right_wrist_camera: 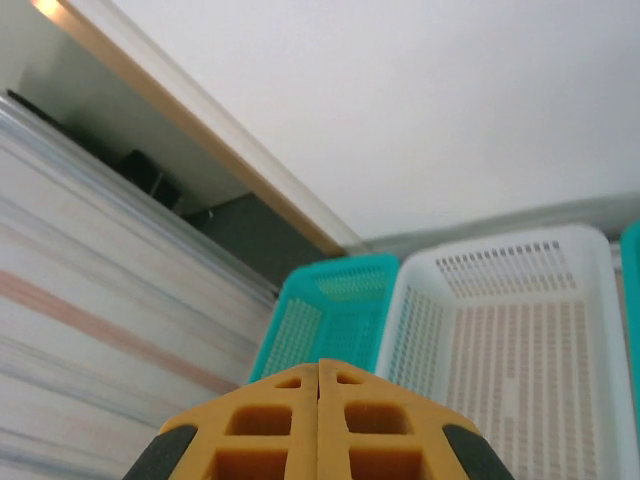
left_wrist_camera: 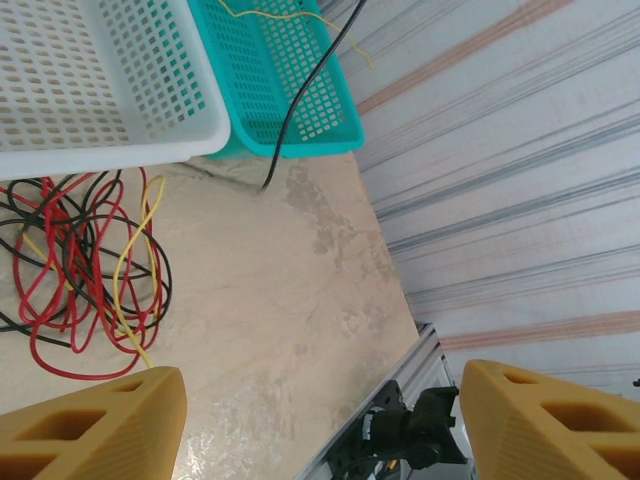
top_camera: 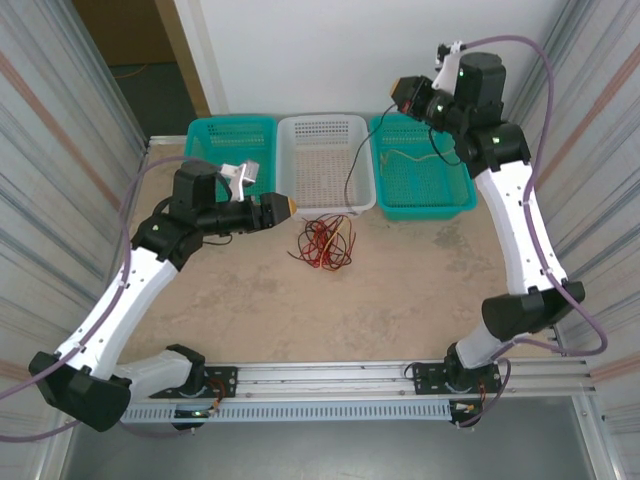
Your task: Untangle the cables
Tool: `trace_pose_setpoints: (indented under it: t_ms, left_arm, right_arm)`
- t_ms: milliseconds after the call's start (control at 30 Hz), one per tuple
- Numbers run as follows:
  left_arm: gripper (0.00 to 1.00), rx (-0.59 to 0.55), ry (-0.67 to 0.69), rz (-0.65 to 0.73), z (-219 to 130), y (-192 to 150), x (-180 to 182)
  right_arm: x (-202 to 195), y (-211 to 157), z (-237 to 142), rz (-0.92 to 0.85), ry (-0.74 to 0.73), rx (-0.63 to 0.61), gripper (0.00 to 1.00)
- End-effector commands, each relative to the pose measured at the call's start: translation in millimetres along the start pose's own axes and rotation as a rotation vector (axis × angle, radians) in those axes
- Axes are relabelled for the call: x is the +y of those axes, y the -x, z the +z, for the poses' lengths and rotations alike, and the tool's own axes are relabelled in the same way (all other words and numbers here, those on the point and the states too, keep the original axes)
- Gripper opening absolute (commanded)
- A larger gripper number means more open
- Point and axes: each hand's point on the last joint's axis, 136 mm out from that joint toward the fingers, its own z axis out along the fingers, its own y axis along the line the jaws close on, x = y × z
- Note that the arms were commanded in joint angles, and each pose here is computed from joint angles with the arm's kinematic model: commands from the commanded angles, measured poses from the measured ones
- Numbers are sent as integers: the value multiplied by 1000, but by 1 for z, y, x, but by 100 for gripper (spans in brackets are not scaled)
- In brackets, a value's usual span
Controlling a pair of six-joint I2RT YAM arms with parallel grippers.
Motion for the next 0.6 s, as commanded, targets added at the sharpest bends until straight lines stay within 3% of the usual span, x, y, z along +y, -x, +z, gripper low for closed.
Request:
trace_pose_setpoints:
  t_ms: [0,300,567]
  left_arm:
    - [72,-47,23,-5,0,5,7]
    - [67,-53,58,-44,2,-3,22]
    - [64,-42,121,-87,11,-19,51]
  right_arm:
    - [13,36,-4,-3,21,-92,0]
    - [6,87,19,7,11,-219,0]
    - [28,111,23,53,188,-279,0]
